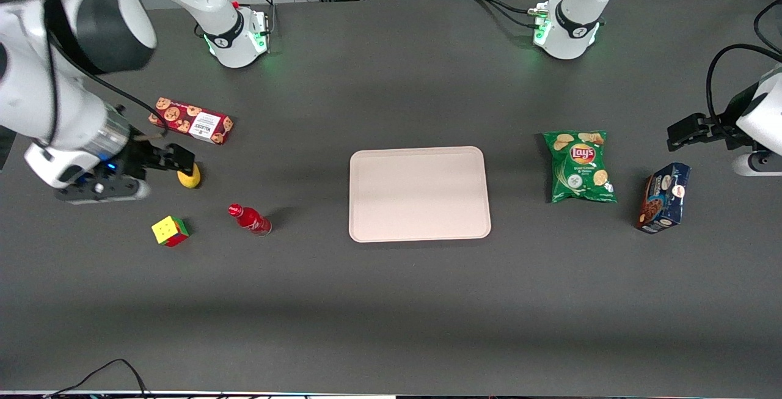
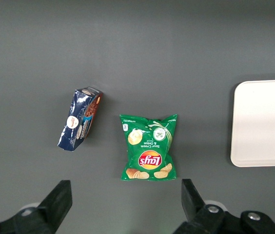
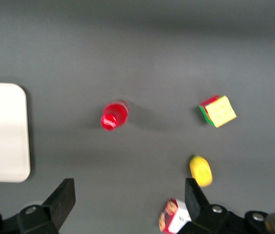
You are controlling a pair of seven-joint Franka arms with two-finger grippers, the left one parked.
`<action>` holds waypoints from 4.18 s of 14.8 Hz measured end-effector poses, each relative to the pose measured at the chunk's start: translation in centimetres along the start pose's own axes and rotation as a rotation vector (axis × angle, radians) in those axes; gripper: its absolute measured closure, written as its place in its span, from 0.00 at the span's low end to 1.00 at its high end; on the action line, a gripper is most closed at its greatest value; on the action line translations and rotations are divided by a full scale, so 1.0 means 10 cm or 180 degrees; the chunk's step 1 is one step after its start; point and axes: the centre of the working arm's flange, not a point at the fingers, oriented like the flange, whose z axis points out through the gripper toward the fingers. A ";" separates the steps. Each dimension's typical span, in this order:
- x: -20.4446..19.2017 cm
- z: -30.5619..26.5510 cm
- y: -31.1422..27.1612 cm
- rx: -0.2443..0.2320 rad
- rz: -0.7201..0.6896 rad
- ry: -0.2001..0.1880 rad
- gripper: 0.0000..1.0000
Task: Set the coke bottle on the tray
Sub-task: 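Move the right gripper over the red Coca-Cola bottle and lower it, then close the right gripper around the neck of the red Coca-Cola bottle, then lift the held bottle up off the table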
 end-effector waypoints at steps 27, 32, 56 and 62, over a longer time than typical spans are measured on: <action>0.15 1.91 -0.39 -0.0010 -0.0108 0.0056 0.01; 0.15 1.96 -0.40 -0.0015 -0.0118 0.0040 0.08; 0.19 1.87 -0.44 -0.0001 -0.0176 0.0089 0.68; 0.11 0.36 -0.42 0.0016 -0.0177 0.0042 0.68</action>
